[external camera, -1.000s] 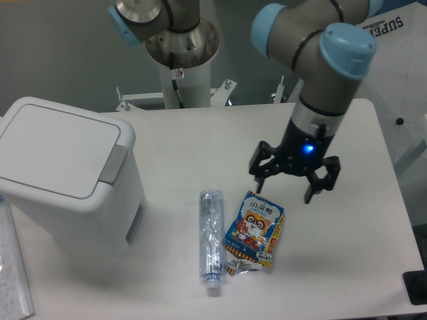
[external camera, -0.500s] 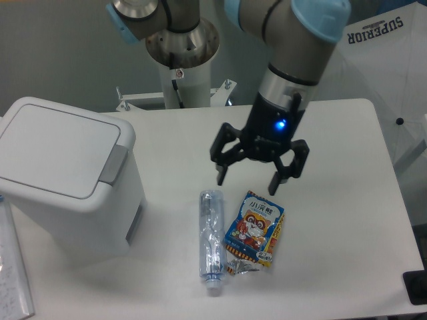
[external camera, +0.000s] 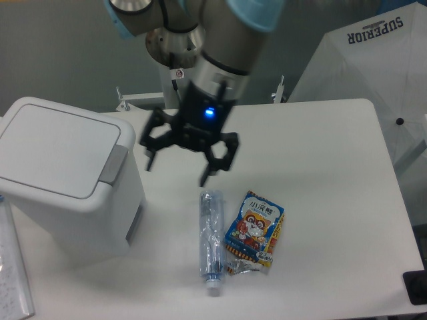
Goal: Open the trash can
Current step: 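Lower the gripper onto the lid edge and push it open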
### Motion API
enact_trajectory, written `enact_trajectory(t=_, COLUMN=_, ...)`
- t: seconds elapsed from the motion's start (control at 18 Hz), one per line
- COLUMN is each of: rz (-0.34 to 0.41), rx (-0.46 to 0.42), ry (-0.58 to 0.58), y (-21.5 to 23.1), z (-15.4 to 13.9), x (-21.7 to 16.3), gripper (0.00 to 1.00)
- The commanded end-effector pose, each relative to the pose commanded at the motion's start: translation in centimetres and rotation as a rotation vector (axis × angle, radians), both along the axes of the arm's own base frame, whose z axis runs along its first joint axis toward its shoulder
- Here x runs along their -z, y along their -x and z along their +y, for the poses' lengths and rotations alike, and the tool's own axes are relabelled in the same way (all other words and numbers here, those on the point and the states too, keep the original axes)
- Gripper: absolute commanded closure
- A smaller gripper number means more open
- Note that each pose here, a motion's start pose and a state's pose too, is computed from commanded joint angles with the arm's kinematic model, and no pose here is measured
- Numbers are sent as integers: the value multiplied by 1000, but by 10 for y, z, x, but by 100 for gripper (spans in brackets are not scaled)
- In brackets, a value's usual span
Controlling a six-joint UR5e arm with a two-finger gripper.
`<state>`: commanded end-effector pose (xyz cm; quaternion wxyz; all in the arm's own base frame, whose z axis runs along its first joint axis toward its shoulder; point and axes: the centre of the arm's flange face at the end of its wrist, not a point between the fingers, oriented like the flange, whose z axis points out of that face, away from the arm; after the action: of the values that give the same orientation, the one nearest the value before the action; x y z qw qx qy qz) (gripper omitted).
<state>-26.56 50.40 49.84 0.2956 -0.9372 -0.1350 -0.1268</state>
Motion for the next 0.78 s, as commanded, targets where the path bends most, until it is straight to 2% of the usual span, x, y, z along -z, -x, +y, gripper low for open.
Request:
enact_trajectory(t=0.28, rz=-19, rx=27, ry=31, y=-6, z=12, x=27, gripper=0)
enact_trajectory(t=0.78, rz=-21, rx=29, ry=35, y=0, z=17, x=35, gripper=0)
